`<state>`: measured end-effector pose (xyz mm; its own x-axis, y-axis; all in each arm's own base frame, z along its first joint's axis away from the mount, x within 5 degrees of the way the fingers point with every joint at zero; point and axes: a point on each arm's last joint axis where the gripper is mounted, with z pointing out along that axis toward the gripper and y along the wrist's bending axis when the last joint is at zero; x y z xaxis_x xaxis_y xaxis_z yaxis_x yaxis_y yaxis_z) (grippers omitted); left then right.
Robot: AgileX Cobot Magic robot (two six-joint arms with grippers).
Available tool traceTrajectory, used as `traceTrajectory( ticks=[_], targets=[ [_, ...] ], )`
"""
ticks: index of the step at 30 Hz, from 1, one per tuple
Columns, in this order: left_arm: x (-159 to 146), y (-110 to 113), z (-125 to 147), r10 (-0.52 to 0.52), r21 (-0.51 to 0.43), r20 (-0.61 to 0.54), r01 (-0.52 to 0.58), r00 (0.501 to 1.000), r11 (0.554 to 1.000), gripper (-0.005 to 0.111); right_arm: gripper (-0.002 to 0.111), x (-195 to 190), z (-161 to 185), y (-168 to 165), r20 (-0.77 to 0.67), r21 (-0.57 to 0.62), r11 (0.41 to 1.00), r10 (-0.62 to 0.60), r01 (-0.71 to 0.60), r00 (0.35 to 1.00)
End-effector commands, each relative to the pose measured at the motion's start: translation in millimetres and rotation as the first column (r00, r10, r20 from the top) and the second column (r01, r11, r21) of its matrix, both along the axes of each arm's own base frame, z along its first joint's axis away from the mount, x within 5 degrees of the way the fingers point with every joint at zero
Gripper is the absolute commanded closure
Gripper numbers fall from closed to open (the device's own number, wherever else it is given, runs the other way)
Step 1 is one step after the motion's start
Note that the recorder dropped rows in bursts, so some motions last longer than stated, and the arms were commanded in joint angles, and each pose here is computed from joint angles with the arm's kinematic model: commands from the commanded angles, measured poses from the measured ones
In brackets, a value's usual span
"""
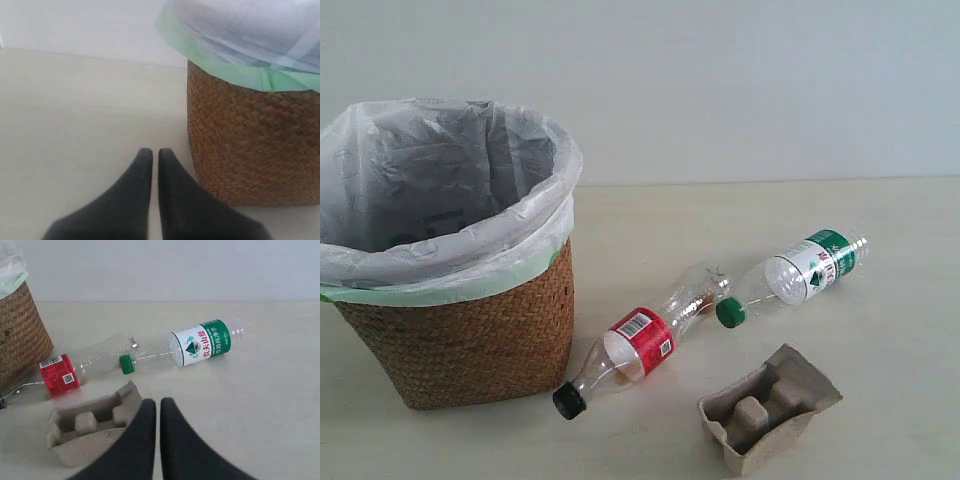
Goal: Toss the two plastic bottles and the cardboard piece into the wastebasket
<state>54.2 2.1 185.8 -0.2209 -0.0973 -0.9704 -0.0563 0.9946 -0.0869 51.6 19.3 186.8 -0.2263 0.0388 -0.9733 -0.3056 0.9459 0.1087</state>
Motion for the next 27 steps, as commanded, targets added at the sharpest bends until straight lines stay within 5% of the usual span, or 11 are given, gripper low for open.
traceTrajectory(
  ticks=[1,15,18,23,25,27],
  targets=[
    [-0.1,-0.2,-1.0,-0.004,-0.001,0.000,0.004,1.000,1.000,0.103,0.108,-0.2,1.2,-0.2,0.015,-0.005,1.000,0.001,0.000,1.000],
    [-0.1,-0.2,-1.0,-0.004,-0.001,0.000,0.004,1.000,1.000,0.103,0.108,-0.2,1.2,-0.2,0.015,-0.005,1.000,0.001,0.000,1.000],
    [-0.1,-0.2,-1.0,-0.004,-0.001,0.000,0.004,1.000,1.000,0.103,0.108,-0.9,1.5,1.7,-0.040,0.157,0.988,-0.007,0.013,0.999],
    [-0.1,-0.2,-1.0,-0.004,-0.001,0.000,0.004,1.000,1.000,0.103,0.108,-1.4,9.5,6.1,-0.179,0.664,0.740,0.018,0.107,0.984],
    [-0.1,-0.2,-1.0,-0.004,-0.001,0.000,0.004,1.000,1.000,0.103,0.108,-1.7,10.3,7.1,-0.208,0.728,0.673,0.039,0.128,0.977],
    [-0.1,-0.2,-1.0,-0.004,-0.001,0.000,0.004,1.000,1.000,0.103,0.108,-1.8,10.4,7.3,-0.210,0.734,0.667,0.042,0.130,0.977]
  ],
)
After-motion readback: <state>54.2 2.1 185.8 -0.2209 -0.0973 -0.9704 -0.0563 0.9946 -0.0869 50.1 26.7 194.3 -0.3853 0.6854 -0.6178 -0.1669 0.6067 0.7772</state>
